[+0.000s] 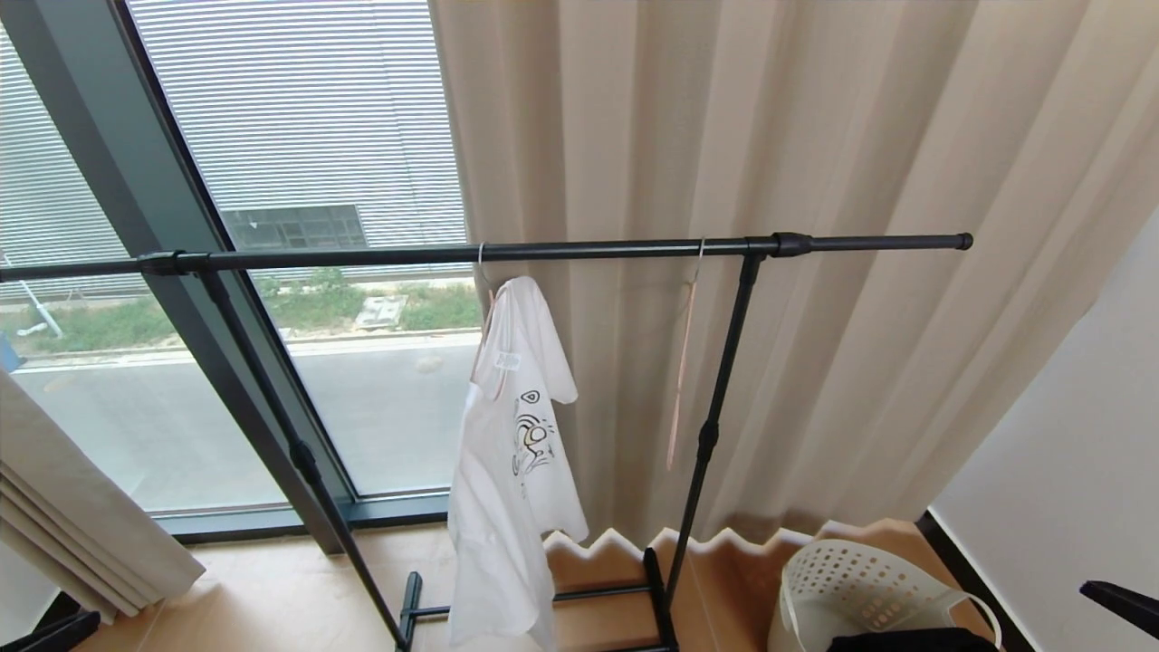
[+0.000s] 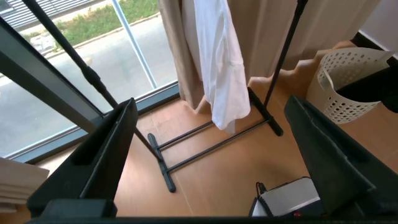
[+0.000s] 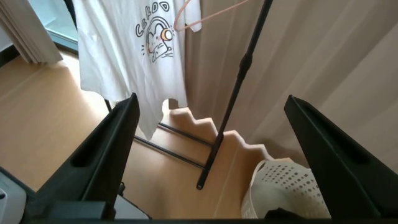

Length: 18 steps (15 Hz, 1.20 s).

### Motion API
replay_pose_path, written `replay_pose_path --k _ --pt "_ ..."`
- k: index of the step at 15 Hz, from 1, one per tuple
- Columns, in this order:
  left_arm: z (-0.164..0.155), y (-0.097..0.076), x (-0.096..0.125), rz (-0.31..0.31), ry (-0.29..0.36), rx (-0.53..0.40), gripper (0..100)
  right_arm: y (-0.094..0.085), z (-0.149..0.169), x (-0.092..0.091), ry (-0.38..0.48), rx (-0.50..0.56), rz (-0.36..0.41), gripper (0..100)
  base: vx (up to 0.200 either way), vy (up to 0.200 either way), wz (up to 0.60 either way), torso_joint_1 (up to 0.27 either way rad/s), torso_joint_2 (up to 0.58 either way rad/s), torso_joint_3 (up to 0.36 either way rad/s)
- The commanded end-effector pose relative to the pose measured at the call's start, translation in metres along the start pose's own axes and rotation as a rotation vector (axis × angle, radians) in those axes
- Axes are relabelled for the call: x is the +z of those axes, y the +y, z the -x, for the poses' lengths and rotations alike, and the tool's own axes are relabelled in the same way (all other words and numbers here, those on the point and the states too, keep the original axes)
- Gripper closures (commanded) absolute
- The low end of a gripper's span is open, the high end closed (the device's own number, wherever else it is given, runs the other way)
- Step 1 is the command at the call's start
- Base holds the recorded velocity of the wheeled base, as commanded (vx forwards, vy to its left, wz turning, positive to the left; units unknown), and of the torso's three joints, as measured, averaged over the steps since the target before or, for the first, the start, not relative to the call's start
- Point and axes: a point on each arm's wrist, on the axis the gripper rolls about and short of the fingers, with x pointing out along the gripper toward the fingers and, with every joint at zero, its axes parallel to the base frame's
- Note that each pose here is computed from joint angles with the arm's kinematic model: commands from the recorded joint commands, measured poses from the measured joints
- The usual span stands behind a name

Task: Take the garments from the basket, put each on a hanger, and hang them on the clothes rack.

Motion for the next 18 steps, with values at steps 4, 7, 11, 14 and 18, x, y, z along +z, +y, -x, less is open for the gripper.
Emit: replay_pose_path --k 4,7,11,14,18 --pt "0.016 -0.012 -0.036 -0.022 -0.095 0.028 0 0.001 0.036 -0.039 -0.075 -0.091 -0.027 0 0.0 0.0 0.0 0.0 0.0 0.0" --pt "0.019 -0.014 -0.038 -0.022 -0.127 0.073 0 0.002 0.038 -0.04 -0.08 -0.208 -0.048 0 0.0 0.0 0.0 0.0 0.0 0.0" --pt "0.028 -0.02 -0.041 -0.032 -0.221 0.252 0 0.009 0.044 -0.043 -0.163 -0.395 -0.067 0 0.0 0.0 0.0 0.0 0.0 0.0" --pt "0.03 -0.022 -0.042 0.029 -0.265 0.155 0 0.013 0.05 -0.045 -0.245 -0.426 -0.049 0 0.0 0.0 0.0 0.0 0.0 0.0" --pt "0.033 -0.021 -0.044 0.018 -0.304 0.015 0 0.014 0.049 -0.045 -0.241 -0.417 -0.047 0 0.0 0.0 0.0 0.0 0.0 0.0"
